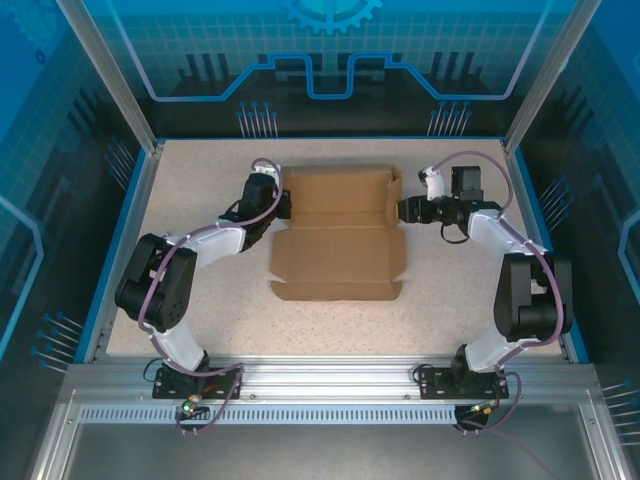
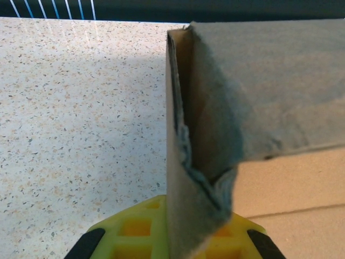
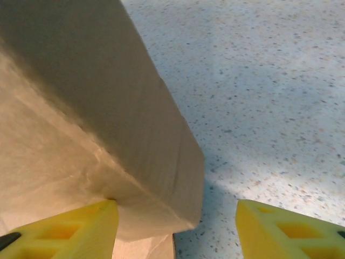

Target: Fold the paper box

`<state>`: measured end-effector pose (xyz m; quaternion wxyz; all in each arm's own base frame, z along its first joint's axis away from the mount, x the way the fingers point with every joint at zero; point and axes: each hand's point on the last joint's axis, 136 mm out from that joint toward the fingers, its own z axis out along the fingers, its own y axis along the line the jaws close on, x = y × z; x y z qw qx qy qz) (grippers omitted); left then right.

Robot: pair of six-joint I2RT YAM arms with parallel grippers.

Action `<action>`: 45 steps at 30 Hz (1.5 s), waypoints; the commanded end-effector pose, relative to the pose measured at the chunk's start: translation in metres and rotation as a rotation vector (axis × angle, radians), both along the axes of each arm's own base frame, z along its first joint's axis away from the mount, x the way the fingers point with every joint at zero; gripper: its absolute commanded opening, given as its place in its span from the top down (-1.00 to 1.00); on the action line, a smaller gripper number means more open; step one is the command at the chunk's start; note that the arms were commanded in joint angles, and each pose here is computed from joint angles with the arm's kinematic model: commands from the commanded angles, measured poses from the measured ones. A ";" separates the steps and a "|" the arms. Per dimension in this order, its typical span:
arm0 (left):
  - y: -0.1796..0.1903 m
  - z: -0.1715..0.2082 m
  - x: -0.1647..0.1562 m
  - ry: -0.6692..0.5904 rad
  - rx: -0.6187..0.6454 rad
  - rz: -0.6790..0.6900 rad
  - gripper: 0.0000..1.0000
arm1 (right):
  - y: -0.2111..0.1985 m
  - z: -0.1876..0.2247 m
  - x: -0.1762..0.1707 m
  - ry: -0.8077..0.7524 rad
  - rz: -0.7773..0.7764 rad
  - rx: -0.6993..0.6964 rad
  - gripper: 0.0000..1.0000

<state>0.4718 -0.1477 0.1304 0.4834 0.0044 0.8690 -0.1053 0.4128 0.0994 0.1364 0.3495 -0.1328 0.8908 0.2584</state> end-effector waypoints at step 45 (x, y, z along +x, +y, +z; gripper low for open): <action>-0.018 0.021 -0.005 -0.024 -0.085 -0.065 1.00 | -0.004 0.000 0.069 -0.233 -0.550 -0.597 0.49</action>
